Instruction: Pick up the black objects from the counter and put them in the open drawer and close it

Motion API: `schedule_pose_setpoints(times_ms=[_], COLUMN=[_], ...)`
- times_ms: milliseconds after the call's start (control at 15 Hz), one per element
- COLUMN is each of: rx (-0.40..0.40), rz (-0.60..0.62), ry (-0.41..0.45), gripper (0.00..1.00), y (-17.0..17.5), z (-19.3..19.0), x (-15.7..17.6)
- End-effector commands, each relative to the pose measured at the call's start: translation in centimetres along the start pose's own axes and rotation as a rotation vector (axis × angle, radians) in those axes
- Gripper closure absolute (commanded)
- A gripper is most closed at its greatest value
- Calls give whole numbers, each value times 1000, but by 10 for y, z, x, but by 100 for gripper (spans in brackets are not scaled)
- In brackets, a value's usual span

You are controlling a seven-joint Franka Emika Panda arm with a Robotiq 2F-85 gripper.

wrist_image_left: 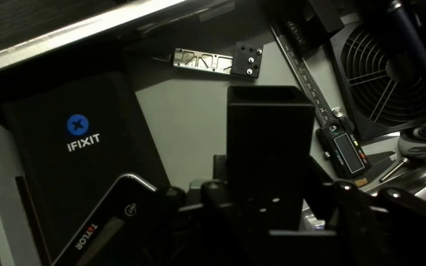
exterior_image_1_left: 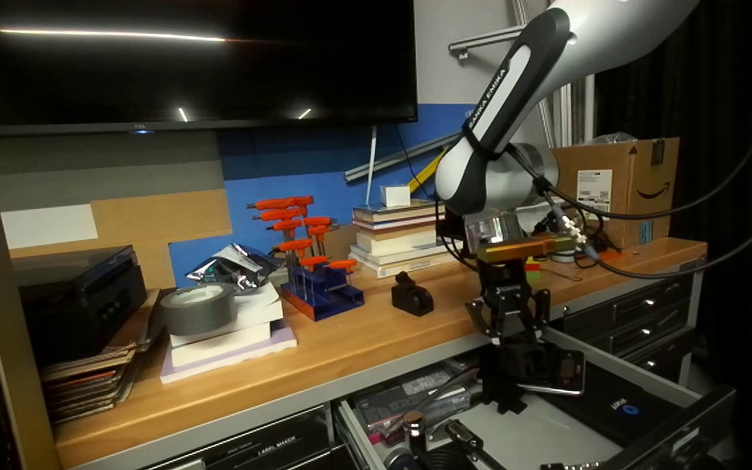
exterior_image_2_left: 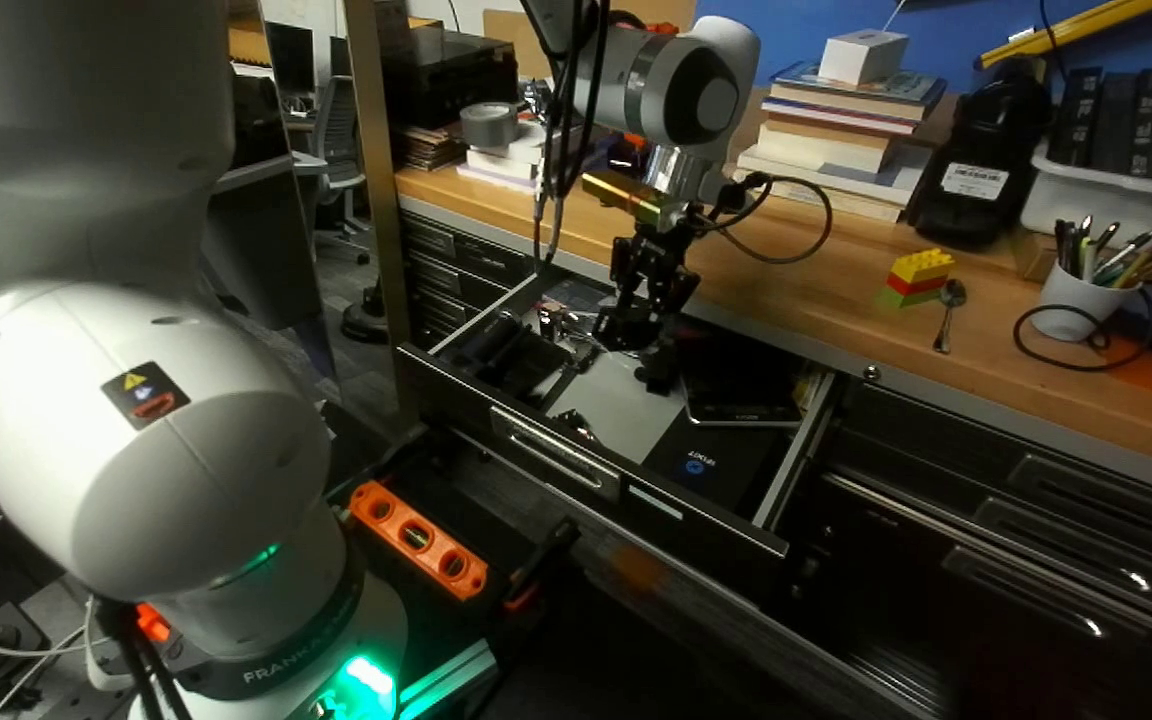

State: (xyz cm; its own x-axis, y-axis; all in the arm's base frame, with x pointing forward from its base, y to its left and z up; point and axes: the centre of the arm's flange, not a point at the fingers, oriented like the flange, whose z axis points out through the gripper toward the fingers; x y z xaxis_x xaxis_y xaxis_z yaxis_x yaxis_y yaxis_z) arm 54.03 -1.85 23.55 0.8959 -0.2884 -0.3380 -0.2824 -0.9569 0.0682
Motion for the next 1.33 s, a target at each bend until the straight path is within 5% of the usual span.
schedule_pose_setpoints(times_ms=[0, 1067, 1133, 1267], rx=[52, 111, 113, 113], rz=[43, 113, 113, 95], ry=[50, 27, 20, 12], gripper=[74, 74, 37, 16], y=[16, 74, 73, 68], z=[14, 84, 85, 83], x=[-5, 10, 9, 4])
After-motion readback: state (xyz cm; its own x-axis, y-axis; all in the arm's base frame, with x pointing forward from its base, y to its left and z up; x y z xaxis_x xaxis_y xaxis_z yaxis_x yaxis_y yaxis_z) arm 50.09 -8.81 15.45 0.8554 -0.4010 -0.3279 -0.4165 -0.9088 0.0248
